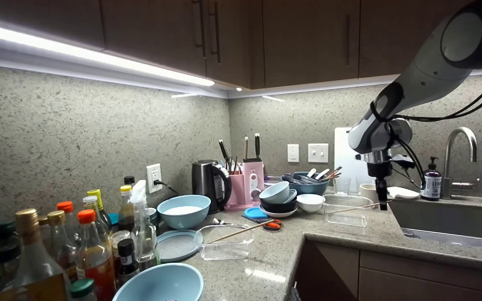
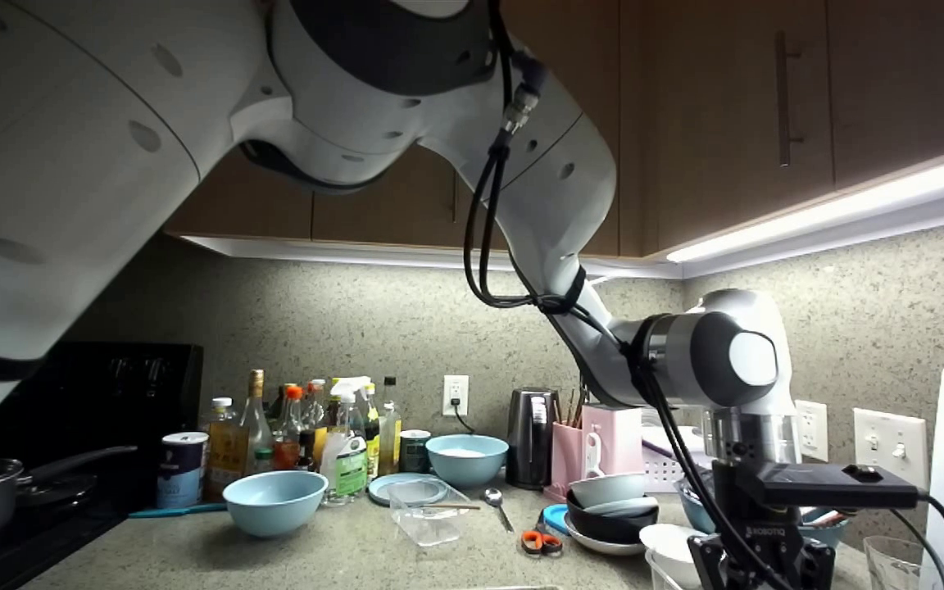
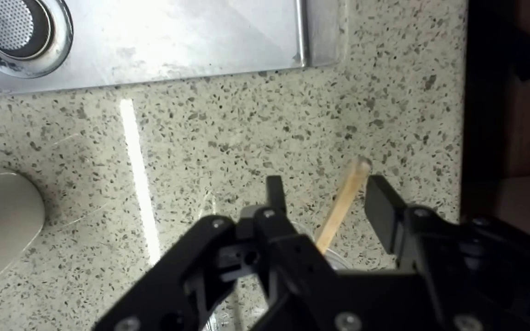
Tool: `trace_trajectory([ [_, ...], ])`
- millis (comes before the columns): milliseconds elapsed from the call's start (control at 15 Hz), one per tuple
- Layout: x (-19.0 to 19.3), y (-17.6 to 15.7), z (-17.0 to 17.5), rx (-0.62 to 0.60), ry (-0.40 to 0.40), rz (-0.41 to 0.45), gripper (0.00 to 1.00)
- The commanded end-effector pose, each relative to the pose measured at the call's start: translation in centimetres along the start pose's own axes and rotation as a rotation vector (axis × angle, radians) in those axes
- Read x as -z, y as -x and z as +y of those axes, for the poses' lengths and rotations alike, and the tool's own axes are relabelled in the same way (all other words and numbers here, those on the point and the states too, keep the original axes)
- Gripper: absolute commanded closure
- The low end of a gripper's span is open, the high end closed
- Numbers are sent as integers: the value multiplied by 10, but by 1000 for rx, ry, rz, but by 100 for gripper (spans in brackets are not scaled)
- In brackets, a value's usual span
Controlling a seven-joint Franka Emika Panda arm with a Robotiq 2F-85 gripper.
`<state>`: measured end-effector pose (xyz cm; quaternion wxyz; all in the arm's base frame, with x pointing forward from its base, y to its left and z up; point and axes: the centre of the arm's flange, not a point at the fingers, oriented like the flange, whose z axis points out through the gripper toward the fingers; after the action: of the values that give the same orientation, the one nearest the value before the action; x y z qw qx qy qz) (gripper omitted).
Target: Move the chopstick from the right bowl to the left bowl
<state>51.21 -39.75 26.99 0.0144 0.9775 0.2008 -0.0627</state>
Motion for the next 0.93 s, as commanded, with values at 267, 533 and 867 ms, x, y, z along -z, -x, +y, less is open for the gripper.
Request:
trace_trajectory([
  [267, 7, 2, 4, 25, 8, -11, 99],
  [533, 29, 11, -9, 0, 21, 13, 97],
  [867, 72, 23, -18, -39, 92, 63, 97],
])
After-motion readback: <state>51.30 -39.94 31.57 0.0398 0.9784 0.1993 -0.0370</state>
